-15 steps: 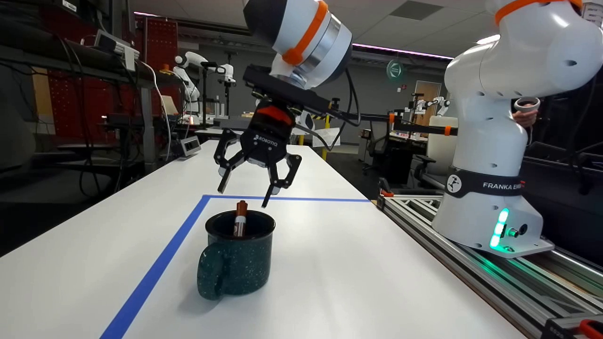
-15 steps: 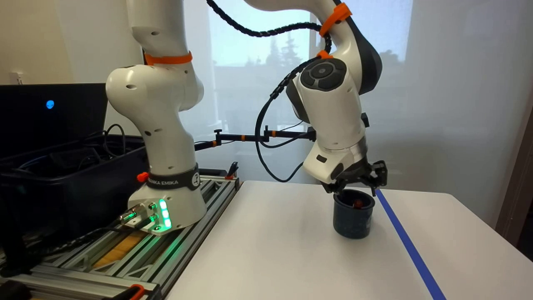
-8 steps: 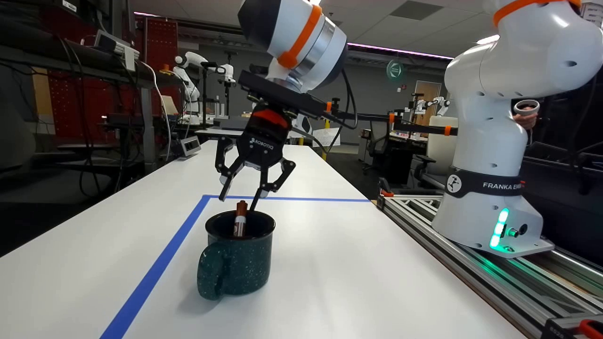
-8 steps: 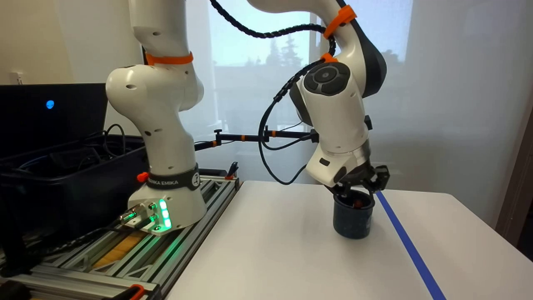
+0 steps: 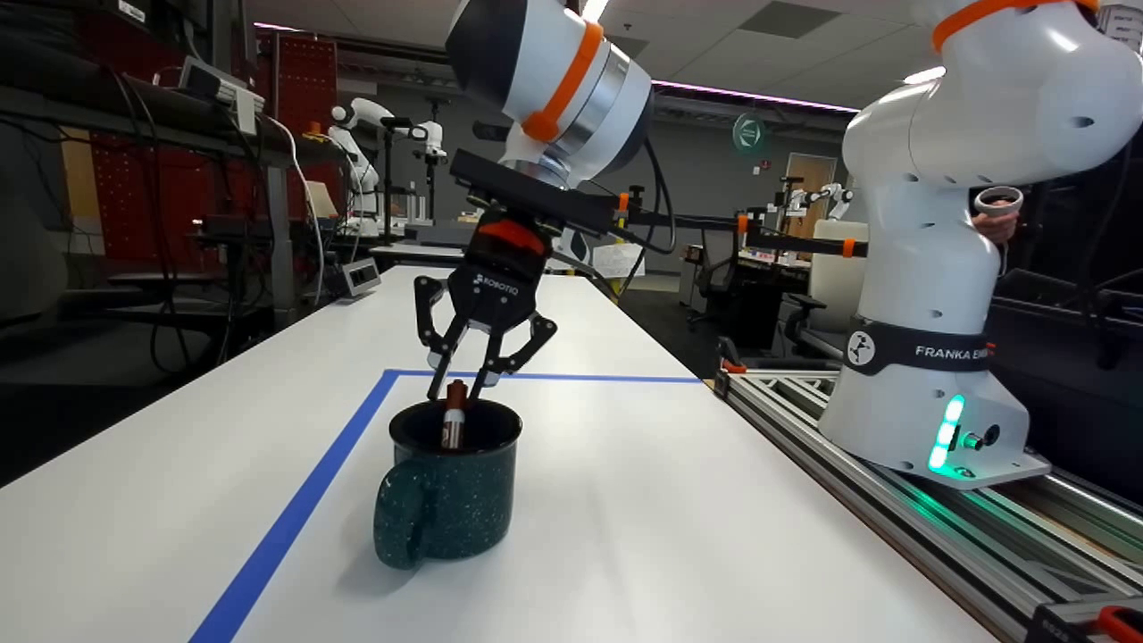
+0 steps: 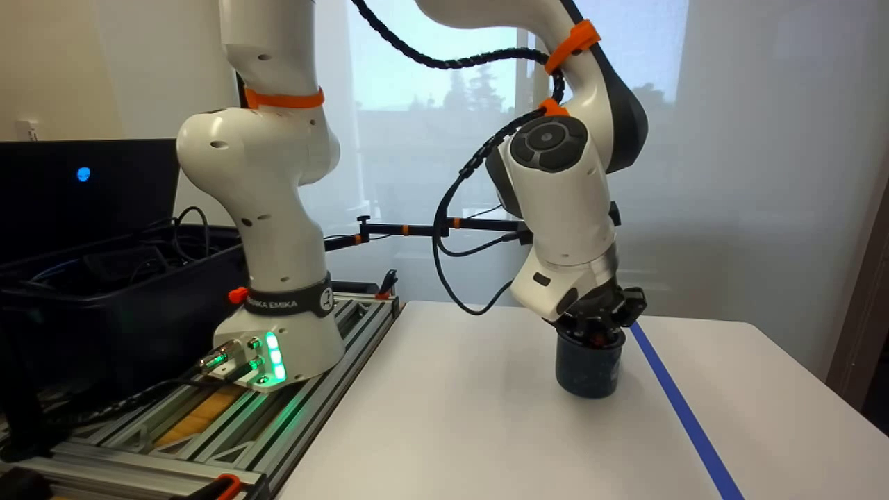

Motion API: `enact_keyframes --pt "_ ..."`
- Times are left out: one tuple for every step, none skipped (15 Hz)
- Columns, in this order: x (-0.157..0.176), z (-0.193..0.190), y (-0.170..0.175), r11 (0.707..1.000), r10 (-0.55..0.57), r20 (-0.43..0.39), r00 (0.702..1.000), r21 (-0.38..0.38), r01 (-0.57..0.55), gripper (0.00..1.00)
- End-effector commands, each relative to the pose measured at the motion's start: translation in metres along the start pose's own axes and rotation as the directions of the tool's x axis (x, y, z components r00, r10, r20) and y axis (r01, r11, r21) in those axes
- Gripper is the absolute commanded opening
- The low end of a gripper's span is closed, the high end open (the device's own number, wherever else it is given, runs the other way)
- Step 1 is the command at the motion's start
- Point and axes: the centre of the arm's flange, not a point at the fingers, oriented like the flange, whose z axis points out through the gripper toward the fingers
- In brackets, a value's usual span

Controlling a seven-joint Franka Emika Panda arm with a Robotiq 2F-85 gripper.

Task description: Remove the marker from the cup and put it on the table

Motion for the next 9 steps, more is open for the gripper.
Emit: enact_keyframes --pt "0.001 0.002 -0.001 1.0 -0.011 0.005 1.0 0.022 0.011 0.01" --pt "0.0 -0.001 -0.001 1.0 -0.011 0.007 1.0 0.023 0.011 0.05" --pt "0.0 -0.004 -0.002 1.0 -0.013 0.01 1.0 0.024 0.013 0.04" --pt "-0.003 -0.011 -0.002 1.0 -0.011 0.012 1.0 0.024 0.01 0.05" --pt "-0.005 -0.016 -0.003 1.0 -0.011 0.013 1.0 0.025 0.01 0.05" --pt "-0.008 -0.026 -0.005 1.0 -0.01 0.017 1.0 0.028 0.01 0.05" --pt "-0.01 -0.034 -0.007 0.999 -0.012 0.011 1.0 0.034 0.012 0.05" --pt "-0.013 -0.046 -0.011 0.999 -0.007 0.009 1.0 0.041 0.007 0.05" --pt "-0.014 -0.055 -0.015 0.999 -0.008 0.005 1.0 0.048 0.007 0.05"
